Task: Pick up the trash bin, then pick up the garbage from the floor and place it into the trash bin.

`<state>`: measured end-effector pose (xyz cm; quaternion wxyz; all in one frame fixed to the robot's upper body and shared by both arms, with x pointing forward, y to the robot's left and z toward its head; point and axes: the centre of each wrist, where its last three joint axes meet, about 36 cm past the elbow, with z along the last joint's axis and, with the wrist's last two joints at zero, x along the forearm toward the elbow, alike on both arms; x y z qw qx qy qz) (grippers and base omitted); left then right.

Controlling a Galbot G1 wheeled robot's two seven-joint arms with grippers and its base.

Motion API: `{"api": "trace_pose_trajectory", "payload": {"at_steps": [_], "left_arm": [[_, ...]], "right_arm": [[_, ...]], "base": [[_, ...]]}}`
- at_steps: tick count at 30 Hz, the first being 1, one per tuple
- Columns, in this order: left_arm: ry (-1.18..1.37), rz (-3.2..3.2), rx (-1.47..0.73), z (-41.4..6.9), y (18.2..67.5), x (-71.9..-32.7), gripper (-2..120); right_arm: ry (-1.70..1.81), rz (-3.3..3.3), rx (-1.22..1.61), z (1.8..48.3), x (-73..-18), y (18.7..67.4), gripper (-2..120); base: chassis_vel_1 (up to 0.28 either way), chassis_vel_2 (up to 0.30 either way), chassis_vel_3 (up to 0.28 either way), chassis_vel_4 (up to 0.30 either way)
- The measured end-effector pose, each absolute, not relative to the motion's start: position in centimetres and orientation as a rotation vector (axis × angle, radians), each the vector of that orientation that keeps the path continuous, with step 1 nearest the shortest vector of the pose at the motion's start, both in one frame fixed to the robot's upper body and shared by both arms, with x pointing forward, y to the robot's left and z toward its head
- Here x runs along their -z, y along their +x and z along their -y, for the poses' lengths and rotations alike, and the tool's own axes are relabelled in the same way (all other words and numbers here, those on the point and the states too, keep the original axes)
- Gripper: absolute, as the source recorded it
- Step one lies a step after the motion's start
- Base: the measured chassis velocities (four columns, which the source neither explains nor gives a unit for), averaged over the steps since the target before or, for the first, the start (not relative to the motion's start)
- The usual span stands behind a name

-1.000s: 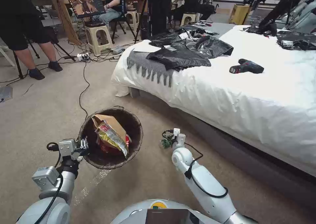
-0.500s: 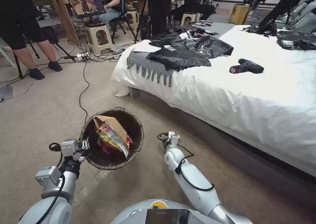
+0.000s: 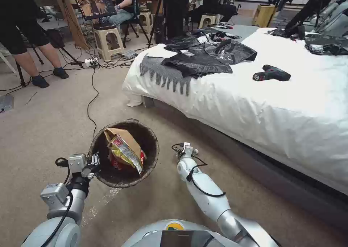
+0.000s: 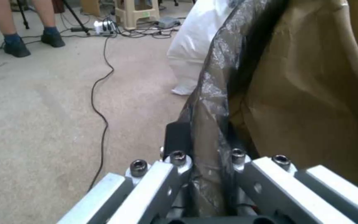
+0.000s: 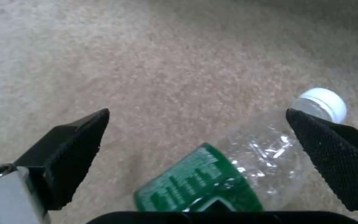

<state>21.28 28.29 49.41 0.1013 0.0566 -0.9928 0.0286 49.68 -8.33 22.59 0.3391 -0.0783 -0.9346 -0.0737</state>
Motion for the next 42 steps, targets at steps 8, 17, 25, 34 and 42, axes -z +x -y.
{"api": "trace_pose_trajectory", "payload": {"at_steps": [8,17,25,34,42], "left_arm": [[0.153,2.931,-0.083,-27.9,21.4,-49.3,0],[0.153,2.929,-0.082,-27.9,21.4,-49.2,0],[0.156,2.928,-0.083,-27.9,21.4,-49.0,0],[0.157,2.927,-0.083,-27.9,21.5,-48.9,0],[0.157,2.928,-0.082,-27.9,21.5,-48.8,0]], "right_arm": [[-0.265,2.419,0.182,8.5,-22.0,49.7,100],[-0.302,2.399,0.176,8.5,-21.4,50.3,100],[-0.310,2.369,0.185,8.0,-20.4,50.2,100],[-0.336,2.340,0.184,8.3,-19.1,49.8,100],[-0.331,2.338,0.183,8.5,-18.5,49.5,100]], "base": [[0.000,0.000,0.000,0.000],[0.000,0.000,0.000,0.000],[0.000,0.000,0.000,0.000],[0.000,0.000,0.000,0.000],[0.000,0.000,0.000,0.000]]}}
